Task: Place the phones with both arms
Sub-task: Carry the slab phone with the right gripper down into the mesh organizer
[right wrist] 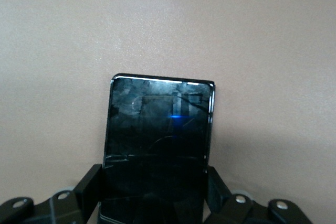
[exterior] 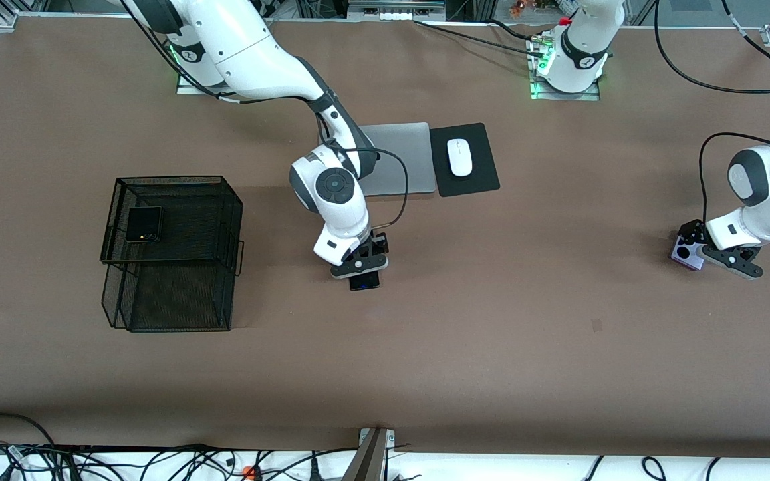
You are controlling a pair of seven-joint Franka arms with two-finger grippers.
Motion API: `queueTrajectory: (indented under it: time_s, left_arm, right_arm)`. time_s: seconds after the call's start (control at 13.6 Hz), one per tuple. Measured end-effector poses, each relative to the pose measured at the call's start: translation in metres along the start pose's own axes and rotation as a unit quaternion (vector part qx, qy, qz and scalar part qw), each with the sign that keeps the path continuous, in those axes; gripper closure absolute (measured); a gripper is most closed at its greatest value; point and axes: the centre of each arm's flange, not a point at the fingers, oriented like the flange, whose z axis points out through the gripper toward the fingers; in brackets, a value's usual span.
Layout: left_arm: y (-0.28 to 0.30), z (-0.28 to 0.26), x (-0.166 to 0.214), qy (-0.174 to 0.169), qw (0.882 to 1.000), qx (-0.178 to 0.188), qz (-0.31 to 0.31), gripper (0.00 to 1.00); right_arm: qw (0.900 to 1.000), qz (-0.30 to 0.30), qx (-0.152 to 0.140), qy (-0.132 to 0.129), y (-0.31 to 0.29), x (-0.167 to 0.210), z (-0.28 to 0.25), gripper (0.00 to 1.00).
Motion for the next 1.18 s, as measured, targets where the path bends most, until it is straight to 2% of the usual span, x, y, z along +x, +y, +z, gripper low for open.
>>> queueTrajectory:
  time_s: [0.44,0.74,0.96,1.18]
  left_arm:
    - [0.003,0.005,0.002,0.000,1.000,-0.004,0.002,0.00]
    - [0.003,0.006,0.002,0.000,1.000,-0.004,0.000,0.00]
    - [0.006,0.013,0.003,-0.002,1.000,-0.009,-0.002,0.00]
    - [0.009,0.020,0.005,-0.001,1.000,-0.011,-0.013,0.00]
  right_arm:
    - [1.000,0.007,-0.005,0.010,0.010,0.012,-0.010,0.19]
    - [0.999,0.031,-0.033,0.009,0.047,0.042,-0.064,0.19]
    - [0.998,0.045,-0.052,-0.003,0.077,0.057,-0.120,0.19]
    - [0.996,0.033,-0.078,-0.032,0.118,0.063,-0.157,0.19]
